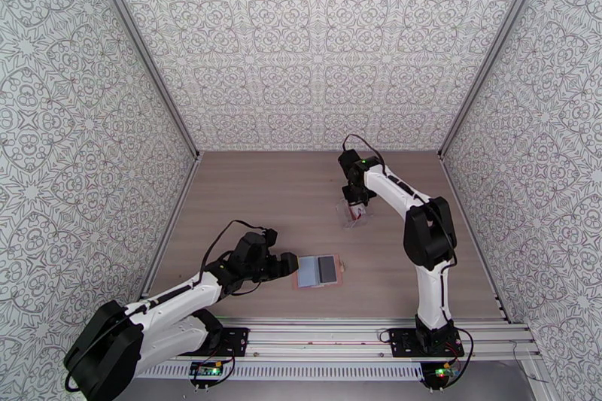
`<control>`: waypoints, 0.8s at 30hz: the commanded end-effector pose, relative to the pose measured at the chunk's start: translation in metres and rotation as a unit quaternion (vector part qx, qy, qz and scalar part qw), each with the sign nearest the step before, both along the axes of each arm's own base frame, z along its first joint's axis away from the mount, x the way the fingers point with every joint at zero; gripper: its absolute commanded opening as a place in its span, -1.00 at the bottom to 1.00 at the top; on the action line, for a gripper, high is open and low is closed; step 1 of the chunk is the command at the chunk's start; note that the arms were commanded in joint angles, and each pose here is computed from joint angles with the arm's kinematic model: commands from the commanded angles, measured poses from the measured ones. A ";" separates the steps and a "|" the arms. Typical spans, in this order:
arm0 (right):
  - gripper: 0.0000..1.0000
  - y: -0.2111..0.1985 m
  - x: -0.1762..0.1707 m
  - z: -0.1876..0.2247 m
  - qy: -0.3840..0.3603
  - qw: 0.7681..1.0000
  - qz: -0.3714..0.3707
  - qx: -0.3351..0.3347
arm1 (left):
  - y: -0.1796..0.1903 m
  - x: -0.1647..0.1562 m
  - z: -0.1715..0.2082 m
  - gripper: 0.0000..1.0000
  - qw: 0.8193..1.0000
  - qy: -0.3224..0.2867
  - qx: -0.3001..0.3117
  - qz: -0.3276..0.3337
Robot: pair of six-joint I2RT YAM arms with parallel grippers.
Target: Put the credit cards into the card holder
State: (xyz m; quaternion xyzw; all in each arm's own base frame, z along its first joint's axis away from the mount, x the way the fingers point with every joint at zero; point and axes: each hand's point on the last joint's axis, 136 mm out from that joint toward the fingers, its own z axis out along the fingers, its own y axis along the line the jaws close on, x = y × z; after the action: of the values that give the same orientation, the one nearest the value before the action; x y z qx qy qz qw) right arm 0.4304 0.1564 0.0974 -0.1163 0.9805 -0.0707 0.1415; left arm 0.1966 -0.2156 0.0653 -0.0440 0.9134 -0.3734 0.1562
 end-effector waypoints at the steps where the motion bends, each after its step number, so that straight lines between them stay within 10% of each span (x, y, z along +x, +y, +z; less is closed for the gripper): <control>1: -0.79 0.000 0.000 0.022 -0.017 1.000 -0.005 0.012 | -0.001 0.003 0.004 0.65 1.000 -0.004 0.001 0.005; 15: -1.00 0.010 -0.028 0.072 -0.031 0.996 0.002 0.085 | 0.006 0.009 0.025 0.65 0.999 -0.036 -0.019 0.017; 24: -1.00 0.076 -0.088 0.131 -0.064 0.923 0.066 0.375 | -0.018 0.010 0.106 0.65 0.982 -0.140 -0.123 -0.042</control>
State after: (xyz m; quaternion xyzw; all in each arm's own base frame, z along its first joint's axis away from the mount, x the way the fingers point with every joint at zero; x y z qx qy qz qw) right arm 0.3567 0.1955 0.2040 -0.1080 0.9529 0.1668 0.2291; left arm 0.2032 -0.2200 0.1243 -0.0185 0.8702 -0.4404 0.2202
